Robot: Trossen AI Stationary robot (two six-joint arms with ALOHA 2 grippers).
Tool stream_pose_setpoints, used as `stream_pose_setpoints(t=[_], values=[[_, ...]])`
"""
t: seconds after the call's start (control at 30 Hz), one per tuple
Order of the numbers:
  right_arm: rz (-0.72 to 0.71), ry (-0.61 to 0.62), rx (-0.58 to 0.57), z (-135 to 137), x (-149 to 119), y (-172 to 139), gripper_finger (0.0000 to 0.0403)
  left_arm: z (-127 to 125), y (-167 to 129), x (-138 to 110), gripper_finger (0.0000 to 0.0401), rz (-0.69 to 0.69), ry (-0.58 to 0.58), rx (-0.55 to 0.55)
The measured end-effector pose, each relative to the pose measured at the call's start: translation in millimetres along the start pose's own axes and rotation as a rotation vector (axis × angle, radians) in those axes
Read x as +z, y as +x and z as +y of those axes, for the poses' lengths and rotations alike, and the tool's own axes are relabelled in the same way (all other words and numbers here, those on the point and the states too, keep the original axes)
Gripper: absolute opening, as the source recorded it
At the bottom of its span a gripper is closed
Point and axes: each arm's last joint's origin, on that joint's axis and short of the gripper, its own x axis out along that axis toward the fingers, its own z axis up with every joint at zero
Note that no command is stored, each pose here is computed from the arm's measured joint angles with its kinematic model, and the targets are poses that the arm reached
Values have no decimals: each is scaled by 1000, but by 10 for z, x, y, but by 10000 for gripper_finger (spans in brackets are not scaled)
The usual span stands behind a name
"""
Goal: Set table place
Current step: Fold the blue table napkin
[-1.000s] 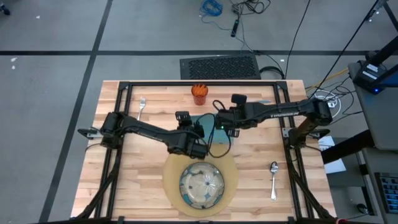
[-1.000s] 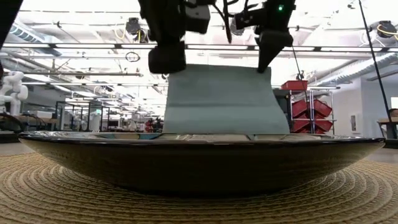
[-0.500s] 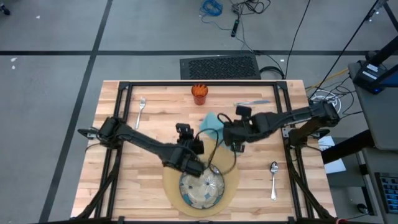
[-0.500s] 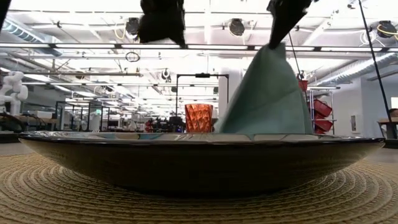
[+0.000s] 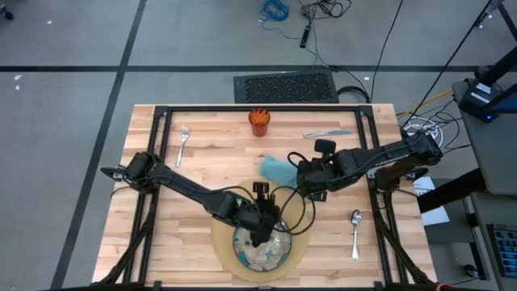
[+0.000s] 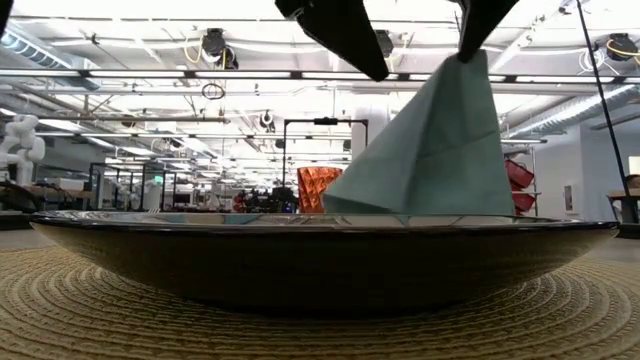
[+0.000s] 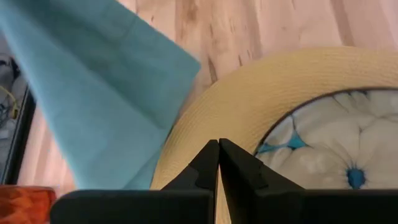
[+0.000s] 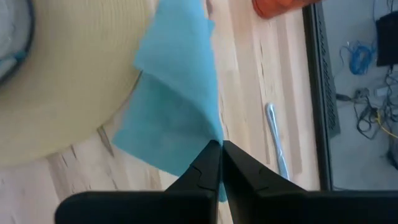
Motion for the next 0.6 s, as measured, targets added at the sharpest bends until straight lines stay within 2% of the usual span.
stream_pose_setpoints(t=[0.2, 0.3, 0.4, 0.5, 0.6], values=[[46, -17, -19, -21, -48, -1, 0, -28, 78, 44, 17, -47, -108, -2], [40, -19, -18, -24, -48, -7, 0, 38, 250, 42, 56, -49, -162, 25], [35, -23, -16, -23, -43, -8, 0, 93, 410, 50, 110, -71, -275, 55], [37, -34, -17, -31, -41, -3, 0, 136, 587, 33, 159, -97, -416, 151], [48, -35, -22, -65, -43, 7, 0, 193, 781, 1, 184, -115, -504, 215]])
